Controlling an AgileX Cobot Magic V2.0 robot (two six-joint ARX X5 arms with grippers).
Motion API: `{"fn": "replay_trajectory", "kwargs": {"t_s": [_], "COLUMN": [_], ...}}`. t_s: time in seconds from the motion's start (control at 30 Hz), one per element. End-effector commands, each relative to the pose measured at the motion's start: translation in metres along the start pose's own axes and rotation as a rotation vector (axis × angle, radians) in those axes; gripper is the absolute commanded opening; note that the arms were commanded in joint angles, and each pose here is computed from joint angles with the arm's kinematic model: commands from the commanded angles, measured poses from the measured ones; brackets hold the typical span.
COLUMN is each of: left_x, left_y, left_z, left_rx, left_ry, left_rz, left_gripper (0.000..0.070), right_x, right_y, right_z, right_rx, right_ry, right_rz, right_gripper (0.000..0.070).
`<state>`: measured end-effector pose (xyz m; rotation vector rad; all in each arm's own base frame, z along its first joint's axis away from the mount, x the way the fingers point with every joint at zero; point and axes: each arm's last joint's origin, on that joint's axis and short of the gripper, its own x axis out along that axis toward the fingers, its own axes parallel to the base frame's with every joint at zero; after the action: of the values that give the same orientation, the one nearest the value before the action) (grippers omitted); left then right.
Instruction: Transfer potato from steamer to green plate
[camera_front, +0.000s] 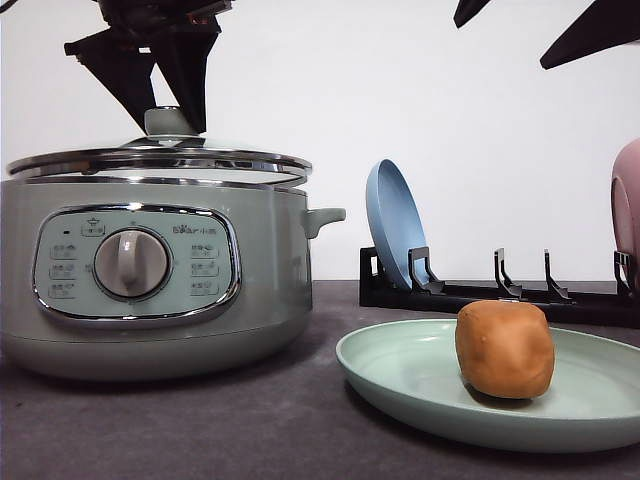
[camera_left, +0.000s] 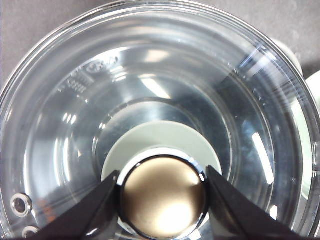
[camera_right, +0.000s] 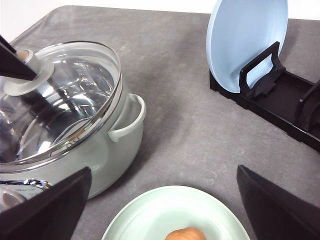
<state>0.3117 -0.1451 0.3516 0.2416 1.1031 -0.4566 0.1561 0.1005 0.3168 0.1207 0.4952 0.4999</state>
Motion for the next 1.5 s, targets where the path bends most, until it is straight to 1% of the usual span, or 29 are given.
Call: {"fn": "replay_trajectory", "kwargs": {"t_s": [0.0, 0.2, 0.47, 0.67, 1.47], "left_x": [0.001, 0.009, 0.011, 0.01, 0.012], "left_y": [-0.003, -0.002, -0.002, -0.001, -0.001], "left_z": [0.007, 0.008, 0.006, 0.006, 0.004], "left_rx": [0.018, 0.016, 0.029, 0.031, 0.033], "left_ry": [-0.028, 0.002, 0.031, 0.032, 0.049], "left_rz": [-0.005, -0.006, -0.001, 0.027, 0.03], "left_gripper": [0.0, 0.0, 0.0001, 0.0001, 0.0001], "right_x": [-0.002, -0.002, -0.002, -0.002, -0.002], "right_y": [0.002, 0.002, 0.002, 0.002, 0.002], "right_z": [0.005, 0.005, 0.004, 0.004, 0.004], "right_rx": [-0.014, -0.014, -0.014, -0.014, -0.014], "right_ry": [-0.018, -0.018, -0.012, -0.012, -0.011], "right_rz": [0.006, 0.006, 0.004, 0.004, 0.004], "right_gripper": [0.0589, 0.0589, 0.0589, 0.0589, 0.0589]}}
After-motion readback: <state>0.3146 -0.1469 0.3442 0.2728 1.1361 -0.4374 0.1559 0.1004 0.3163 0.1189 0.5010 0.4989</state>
